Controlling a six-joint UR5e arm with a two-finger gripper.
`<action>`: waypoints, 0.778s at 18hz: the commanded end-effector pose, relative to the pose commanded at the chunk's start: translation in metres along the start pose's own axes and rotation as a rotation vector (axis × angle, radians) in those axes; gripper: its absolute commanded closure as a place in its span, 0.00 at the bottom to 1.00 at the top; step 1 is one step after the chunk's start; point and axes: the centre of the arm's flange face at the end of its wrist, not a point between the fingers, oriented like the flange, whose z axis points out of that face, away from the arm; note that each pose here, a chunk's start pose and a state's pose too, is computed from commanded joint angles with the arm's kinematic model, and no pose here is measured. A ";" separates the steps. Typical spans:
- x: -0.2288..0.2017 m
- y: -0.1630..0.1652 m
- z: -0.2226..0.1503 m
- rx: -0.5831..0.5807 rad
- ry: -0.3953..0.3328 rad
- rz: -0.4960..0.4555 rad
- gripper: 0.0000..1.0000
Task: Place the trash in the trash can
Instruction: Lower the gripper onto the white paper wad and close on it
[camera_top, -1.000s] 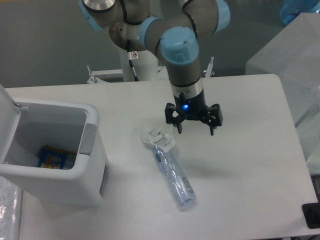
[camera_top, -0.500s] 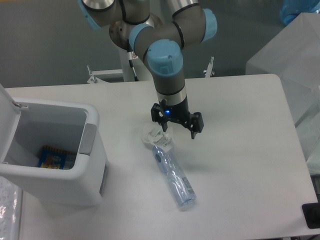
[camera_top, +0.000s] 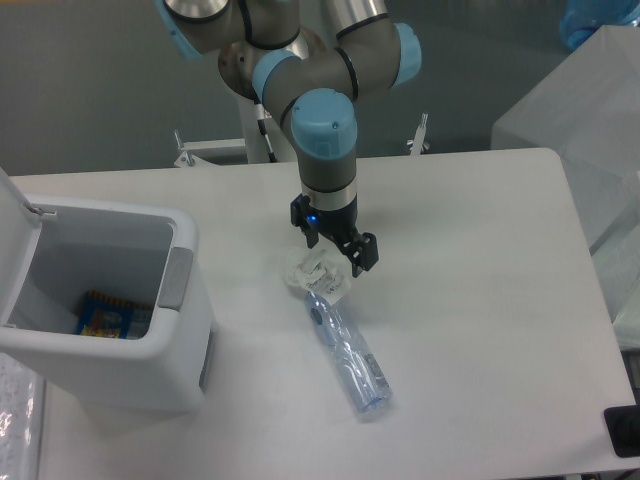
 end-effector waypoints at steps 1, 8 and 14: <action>0.001 0.000 0.002 -0.002 0.004 0.000 0.00; -0.001 -0.002 -0.002 0.044 0.015 -0.009 0.00; 0.004 -0.003 0.006 0.032 0.032 0.009 0.00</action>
